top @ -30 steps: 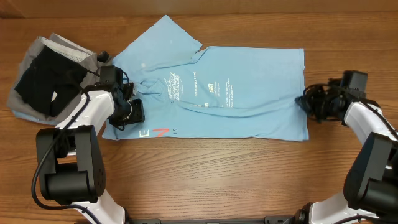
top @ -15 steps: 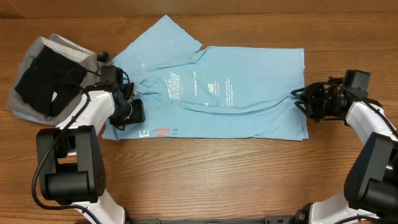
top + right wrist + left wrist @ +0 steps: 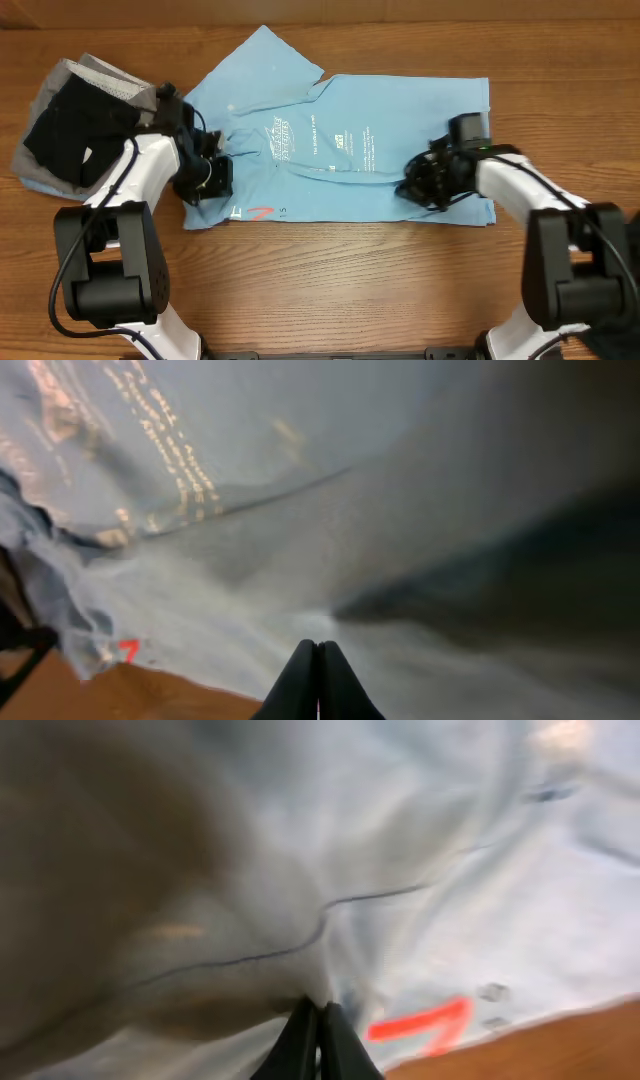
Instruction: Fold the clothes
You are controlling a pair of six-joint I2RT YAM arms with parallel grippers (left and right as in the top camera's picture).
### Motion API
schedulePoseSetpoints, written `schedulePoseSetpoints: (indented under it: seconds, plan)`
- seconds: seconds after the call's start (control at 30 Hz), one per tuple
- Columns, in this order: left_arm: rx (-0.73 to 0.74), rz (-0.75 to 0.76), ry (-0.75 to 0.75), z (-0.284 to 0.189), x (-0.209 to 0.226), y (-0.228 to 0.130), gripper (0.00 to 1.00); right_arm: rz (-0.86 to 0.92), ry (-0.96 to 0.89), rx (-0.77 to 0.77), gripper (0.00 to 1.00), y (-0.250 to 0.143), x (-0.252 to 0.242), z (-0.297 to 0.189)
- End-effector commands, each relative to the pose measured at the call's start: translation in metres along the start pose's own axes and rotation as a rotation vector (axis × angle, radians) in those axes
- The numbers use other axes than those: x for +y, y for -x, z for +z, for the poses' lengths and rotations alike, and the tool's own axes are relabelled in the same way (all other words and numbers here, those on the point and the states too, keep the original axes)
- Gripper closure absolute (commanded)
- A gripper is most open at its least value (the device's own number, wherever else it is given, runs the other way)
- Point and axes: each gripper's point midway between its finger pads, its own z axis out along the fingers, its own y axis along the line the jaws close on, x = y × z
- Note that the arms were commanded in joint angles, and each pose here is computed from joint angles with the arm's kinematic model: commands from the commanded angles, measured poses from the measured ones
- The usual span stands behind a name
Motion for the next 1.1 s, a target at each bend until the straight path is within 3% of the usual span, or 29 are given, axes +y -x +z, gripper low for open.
schedulePoseSetpoints:
  seconds: [0.0, 0.23, 0.37, 0.5, 0.63, 0.77, 0.9, 1.07]
  plan:
    - [-0.042, 0.088, -0.115, -0.015, -0.025, 0.018, 0.96, 0.088, -0.014, -0.067, 0.96, 0.014, 0.011, 0.017]
    - [-0.015, 0.106, -0.064, -0.018, -0.017, 0.013, 0.91, -0.071, 0.207, -0.281, 0.95, 0.068, 0.069, 0.024]
    - [0.056, 0.084, 0.043, -0.018, 0.002, -0.003, 0.76, -0.056, 0.221, -0.320, 0.96, 0.081, 0.068, 0.014]
    - [0.108, 0.073, 0.148, -0.021, 0.020, -0.015, 0.59, -0.107, 0.286, -0.266, 0.87, 0.078, 0.069, -0.005]
    - [0.131, -0.044, 0.318, -0.030, 0.052, -0.023, 0.53, -0.120, 0.270, -0.250, 0.75, 0.078, 0.048, -0.041]
    - [0.113, -0.152, 0.336, -0.036, 0.071, -0.024, 0.49, -0.081, 0.207, -0.250, 0.68, 0.073, 0.016, -0.080]
    - [0.098, -0.187, 0.217, -0.037, 0.069, -0.022, 0.44, 0.070, 0.082, -0.221, 0.56, 0.060, -0.039, -0.106]
    - [0.084, -0.176, 0.087, -0.035, 0.052, -0.018, 0.41, 0.247, -0.218, -0.199, 0.51, 0.045, -0.133, -0.111]
